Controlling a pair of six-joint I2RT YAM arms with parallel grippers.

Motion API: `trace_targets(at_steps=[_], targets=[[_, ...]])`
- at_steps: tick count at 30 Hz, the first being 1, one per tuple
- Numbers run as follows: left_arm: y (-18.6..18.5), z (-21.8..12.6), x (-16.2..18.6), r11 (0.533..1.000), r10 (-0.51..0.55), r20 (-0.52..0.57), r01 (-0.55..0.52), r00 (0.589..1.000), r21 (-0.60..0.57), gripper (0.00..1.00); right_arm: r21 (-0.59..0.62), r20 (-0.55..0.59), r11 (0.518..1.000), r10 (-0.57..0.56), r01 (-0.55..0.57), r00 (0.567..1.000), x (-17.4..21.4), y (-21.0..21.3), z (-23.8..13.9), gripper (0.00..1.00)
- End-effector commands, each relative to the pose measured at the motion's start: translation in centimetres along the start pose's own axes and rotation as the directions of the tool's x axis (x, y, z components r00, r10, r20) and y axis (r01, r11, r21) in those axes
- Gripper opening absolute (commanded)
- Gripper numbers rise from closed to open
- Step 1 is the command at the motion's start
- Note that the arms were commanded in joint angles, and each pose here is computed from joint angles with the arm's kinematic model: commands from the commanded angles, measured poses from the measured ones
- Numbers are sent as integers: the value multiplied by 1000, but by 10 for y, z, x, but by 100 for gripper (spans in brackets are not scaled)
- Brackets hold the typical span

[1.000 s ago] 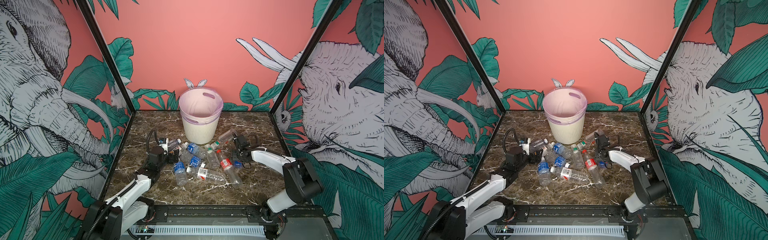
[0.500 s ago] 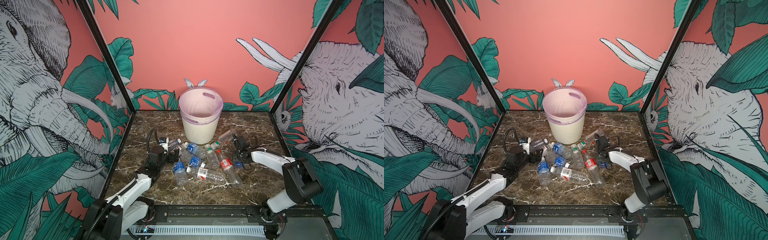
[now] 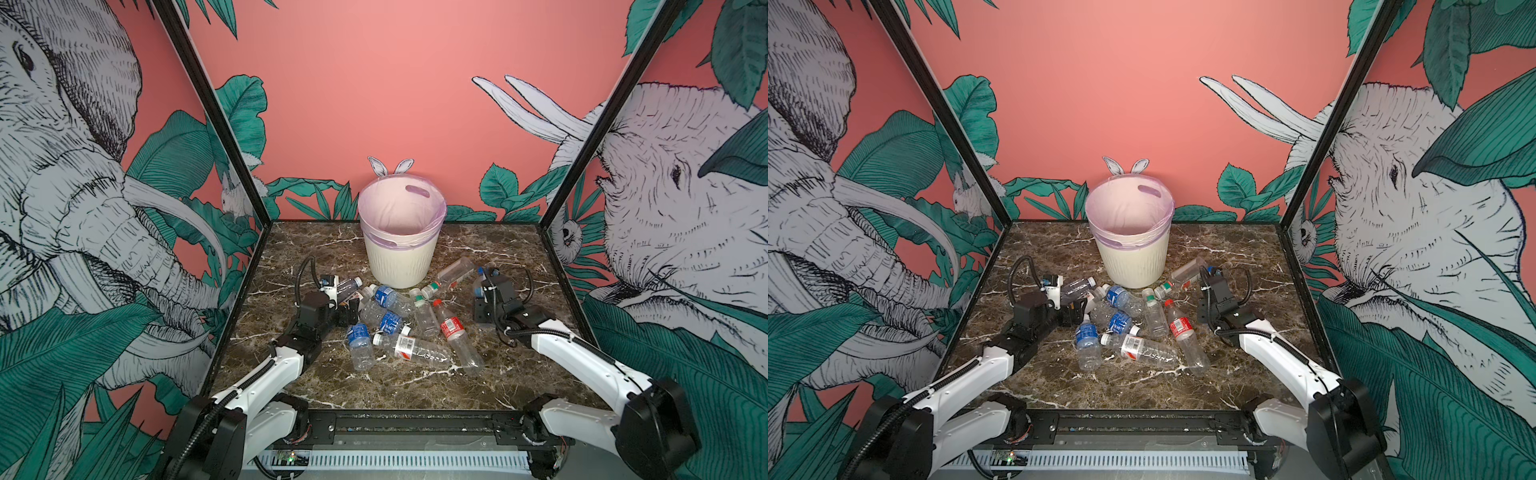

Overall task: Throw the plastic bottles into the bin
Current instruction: 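Close the right gripper on the FIJI bottle and lift it, then swing the FIJI bottle over the bin and open the right gripper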

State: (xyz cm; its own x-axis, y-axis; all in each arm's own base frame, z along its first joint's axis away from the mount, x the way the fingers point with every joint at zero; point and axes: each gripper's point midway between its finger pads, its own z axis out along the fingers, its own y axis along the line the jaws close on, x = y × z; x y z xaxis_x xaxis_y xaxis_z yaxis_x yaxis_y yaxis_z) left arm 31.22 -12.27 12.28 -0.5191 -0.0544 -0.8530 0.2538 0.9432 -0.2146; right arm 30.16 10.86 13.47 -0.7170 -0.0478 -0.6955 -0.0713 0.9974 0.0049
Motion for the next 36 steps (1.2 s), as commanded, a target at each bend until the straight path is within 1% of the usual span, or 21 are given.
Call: trace_targets(at_steps=[1,4,12,19,23,26,29,31,34,35,36], targets=[[-10,0,-14,999,20,39,-21,999,38,91,-29,139,997,-70,74,988,-22,12,-22,54],[-13,1,-13,998,27,40,-29,999,52,91,-76,235,993,-70,90,969,-32,24,-41,52],[-16,3,-11,997,35,42,-38,998,63,90,-193,416,973,-38,129,908,-48,50,-88,52],[-18,6,-10,996,42,41,-45,998,73,90,-214,523,960,-42,179,851,-61,69,-121,52],[-20,7,-10,996,44,41,-47,998,79,90,-225,542,960,-22,170,840,-85,77,-137,54],[-21,7,-10,996,43,41,-46,998,82,90,-221,544,960,-24,171,839,-114,88,-150,55],[-22,8,-10,995,47,36,-50,998,84,90,-224,575,957,-24,186,818,-155,106,-169,54],[-22,8,-11,995,49,35,-51,998,83,90,-197,596,956,-59,217,801,-190,122,-179,54],[-23,8,-12,995,47,34,-50,998,83,90,-192,621,949,-80,250,779,-250,149,-192,55],[-23,8,-11,995,46,31,-49,998,84,90,-188,623,950,-81,249,778,-269,155,-190,57],[-23,8,-11,995,47,29,-49,998,84,90,-176,615,956,-80,236,785,-288,159,-182,61]])
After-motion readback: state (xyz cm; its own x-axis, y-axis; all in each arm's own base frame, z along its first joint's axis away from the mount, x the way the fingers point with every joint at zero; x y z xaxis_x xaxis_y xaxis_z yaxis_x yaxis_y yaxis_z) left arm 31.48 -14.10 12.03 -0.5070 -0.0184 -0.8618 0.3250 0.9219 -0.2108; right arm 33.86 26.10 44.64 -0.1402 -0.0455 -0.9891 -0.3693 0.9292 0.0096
